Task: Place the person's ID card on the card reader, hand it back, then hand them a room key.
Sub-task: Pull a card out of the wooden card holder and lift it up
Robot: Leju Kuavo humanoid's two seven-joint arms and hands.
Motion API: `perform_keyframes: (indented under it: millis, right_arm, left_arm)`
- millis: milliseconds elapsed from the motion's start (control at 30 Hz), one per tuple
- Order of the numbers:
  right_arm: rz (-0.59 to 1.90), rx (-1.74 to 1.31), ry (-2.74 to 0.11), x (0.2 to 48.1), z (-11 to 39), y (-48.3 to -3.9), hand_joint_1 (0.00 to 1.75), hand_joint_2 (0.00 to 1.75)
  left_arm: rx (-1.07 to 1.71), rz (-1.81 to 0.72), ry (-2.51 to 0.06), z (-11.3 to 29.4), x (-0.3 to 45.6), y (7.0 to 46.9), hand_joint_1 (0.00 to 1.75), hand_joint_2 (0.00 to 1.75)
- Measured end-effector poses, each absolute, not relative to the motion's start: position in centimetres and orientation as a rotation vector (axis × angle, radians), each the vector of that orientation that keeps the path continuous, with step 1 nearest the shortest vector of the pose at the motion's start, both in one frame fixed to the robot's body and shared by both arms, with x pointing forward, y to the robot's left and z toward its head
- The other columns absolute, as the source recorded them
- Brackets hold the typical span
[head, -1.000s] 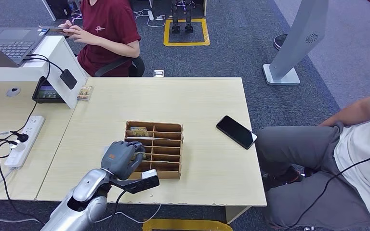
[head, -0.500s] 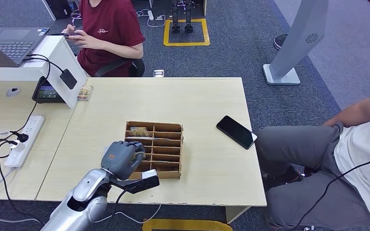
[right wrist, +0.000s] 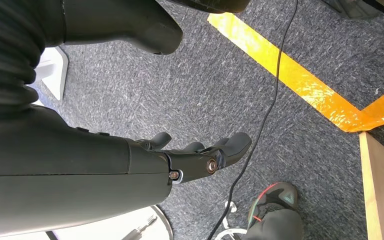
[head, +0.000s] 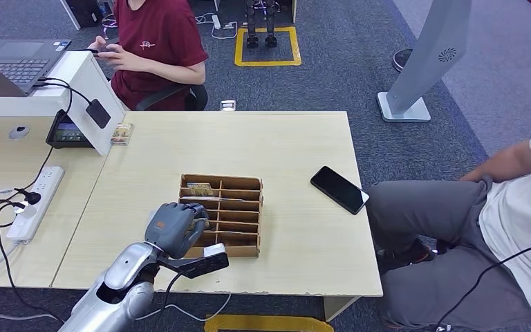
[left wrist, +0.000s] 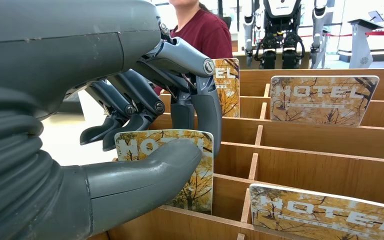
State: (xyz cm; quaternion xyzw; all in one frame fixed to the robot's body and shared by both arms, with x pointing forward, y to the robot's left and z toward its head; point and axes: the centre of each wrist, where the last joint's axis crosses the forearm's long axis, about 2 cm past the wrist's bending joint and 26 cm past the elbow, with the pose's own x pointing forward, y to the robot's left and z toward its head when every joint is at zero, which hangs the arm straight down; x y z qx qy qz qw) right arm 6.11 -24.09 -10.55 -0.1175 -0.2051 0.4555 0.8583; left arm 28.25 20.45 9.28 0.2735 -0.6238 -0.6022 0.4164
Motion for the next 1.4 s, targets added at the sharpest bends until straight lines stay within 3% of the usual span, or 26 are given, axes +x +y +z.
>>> perform_keyframes:
  millis: [1400]
  right_arm:
    - [0.957, -0.247, -0.431, 6.11, -10.55, -24.08, 0.00, 1.75]
  left_arm:
    - [0.687, -1.512, -1.566, 9.28, 28.25, 20.45, 1.75, 1.75]
